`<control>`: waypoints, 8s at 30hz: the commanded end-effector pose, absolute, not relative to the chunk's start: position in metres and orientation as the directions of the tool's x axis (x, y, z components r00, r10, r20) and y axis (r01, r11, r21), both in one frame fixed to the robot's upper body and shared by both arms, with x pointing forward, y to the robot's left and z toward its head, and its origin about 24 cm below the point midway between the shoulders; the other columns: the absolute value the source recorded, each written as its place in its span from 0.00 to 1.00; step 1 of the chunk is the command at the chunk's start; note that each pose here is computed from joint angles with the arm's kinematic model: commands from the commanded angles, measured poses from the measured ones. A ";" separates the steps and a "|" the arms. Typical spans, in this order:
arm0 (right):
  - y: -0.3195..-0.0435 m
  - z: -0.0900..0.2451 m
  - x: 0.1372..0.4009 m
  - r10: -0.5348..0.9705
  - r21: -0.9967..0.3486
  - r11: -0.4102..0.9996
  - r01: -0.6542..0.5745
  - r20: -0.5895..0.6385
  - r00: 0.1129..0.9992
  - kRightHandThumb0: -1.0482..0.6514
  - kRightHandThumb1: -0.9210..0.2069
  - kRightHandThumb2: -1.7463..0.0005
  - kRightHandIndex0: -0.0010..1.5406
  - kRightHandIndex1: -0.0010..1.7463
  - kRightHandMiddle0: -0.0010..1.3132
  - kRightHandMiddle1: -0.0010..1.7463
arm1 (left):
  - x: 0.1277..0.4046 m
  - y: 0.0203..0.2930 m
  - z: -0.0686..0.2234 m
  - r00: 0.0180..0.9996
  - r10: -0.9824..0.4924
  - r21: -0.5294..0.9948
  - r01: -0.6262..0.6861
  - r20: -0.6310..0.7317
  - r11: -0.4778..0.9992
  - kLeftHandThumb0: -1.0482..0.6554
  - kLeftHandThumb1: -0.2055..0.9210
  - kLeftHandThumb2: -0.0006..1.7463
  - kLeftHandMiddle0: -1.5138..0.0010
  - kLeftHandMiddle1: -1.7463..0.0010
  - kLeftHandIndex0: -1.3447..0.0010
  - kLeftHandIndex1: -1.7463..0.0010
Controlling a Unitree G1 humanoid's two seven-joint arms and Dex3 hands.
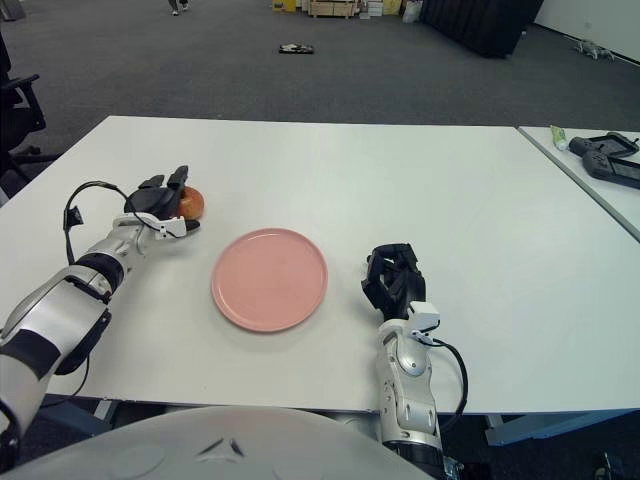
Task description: Put the apple into the plate.
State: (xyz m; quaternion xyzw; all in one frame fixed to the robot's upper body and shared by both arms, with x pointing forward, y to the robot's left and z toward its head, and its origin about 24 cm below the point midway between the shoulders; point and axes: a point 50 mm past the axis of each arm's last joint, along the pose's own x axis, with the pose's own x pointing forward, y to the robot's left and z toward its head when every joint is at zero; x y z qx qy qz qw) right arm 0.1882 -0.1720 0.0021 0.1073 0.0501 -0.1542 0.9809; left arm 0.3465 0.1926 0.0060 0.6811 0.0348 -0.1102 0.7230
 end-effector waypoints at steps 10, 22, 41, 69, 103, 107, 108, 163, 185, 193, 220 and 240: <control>-0.167 0.006 0.189 -0.311 0.220 0.918 0.331 -0.119 0.943 0.39 0.20 0.52 0.34 0.78 0.25 1.00 | 0.350 0.174 0.009 0.945 -0.235 0.974 0.220 -0.227 -0.057 0.04 1.00 0.24 1.00 1.00 1.00 0.85; -0.166 0.007 0.187 -0.322 0.218 0.914 0.342 -0.124 0.939 0.39 0.20 0.52 0.34 0.78 0.25 1.00 | 0.349 0.170 0.007 0.928 -0.278 0.967 0.223 -0.250 -0.124 0.04 1.00 0.25 1.00 1.00 1.00 0.80; -0.167 0.008 0.187 -0.336 0.238 0.903 0.357 -0.126 0.933 0.40 0.20 0.52 0.34 0.78 0.25 1.00 | 0.344 0.168 0.004 0.912 -0.344 0.972 0.183 -0.224 -0.150 0.10 0.92 0.31 1.00 0.84 1.00 0.57; -0.175 0.006 0.187 -0.360 0.223 0.898 0.378 -0.120 0.925 0.39 0.20 0.52 0.34 0.78 0.25 1.00 | 0.347 0.178 0.003 0.942 -0.180 0.951 0.299 -0.282 0.074 0.60 0.24 0.89 0.48 0.07 0.56 0.00; -0.181 0.009 0.186 -0.377 0.223 0.892 0.393 -0.113 0.919 0.39 0.23 0.50 0.34 0.78 0.26 1.00 | 0.345 0.204 -0.005 0.881 0.034 0.529 0.252 -0.472 0.810 0.62 0.23 0.91 0.45 0.06 0.56 0.00; -0.181 0.009 0.186 -0.375 0.225 0.893 0.391 -0.112 0.920 0.39 0.23 0.49 0.34 0.78 0.27 1.00 | 0.345 0.205 -0.005 0.882 0.040 0.499 0.228 -0.470 0.836 0.62 0.23 0.92 0.46 0.05 0.56 0.00; -0.181 0.009 0.186 -0.375 0.225 0.892 0.391 -0.112 0.920 0.39 0.23 0.49 0.34 0.78 0.27 1.00 | 0.345 0.205 -0.005 0.881 0.042 0.492 0.222 -0.471 0.842 0.62 0.23 0.92 0.45 0.05 0.55 0.00; -0.176 0.006 0.188 -0.361 0.228 0.897 0.380 -0.121 0.925 0.39 0.20 0.52 0.33 0.77 0.25 1.00 | 0.338 0.186 0.098 0.959 -0.175 0.434 0.063 0.223 0.899 0.61 0.25 0.91 0.47 0.04 0.57 0.00; -0.175 0.005 0.187 -0.356 0.220 0.900 0.377 -0.129 0.925 0.39 0.20 0.52 0.32 0.77 0.25 1.00 | 0.260 0.128 0.129 0.807 -0.425 0.450 0.227 0.409 0.864 0.62 0.08 1.00 0.35 0.09 0.47 0.00; -0.174 0.004 0.187 -0.358 0.211 0.901 0.379 -0.133 0.924 0.40 0.19 0.52 0.32 0.77 0.25 1.00 | 0.244 0.104 0.129 0.650 -0.631 0.555 0.363 0.424 0.748 0.61 0.08 1.00 0.35 0.10 0.47 0.00; -0.173 0.004 0.187 -0.353 0.202 0.906 0.373 -0.129 0.927 0.40 0.18 0.54 0.32 0.77 0.24 1.00 | 0.239 0.066 0.073 0.348 -0.922 0.867 0.392 0.169 0.307 0.61 0.21 0.93 0.43 0.05 0.56 0.00; -0.172 0.004 0.187 -0.351 0.216 0.903 0.371 -0.126 0.928 0.40 0.19 0.53 0.33 0.78 0.24 1.00 | 0.253 0.066 0.037 0.370 -0.927 0.954 0.257 0.052 0.156 0.61 0.25 0.90 0.45 0.06 0.59 0.00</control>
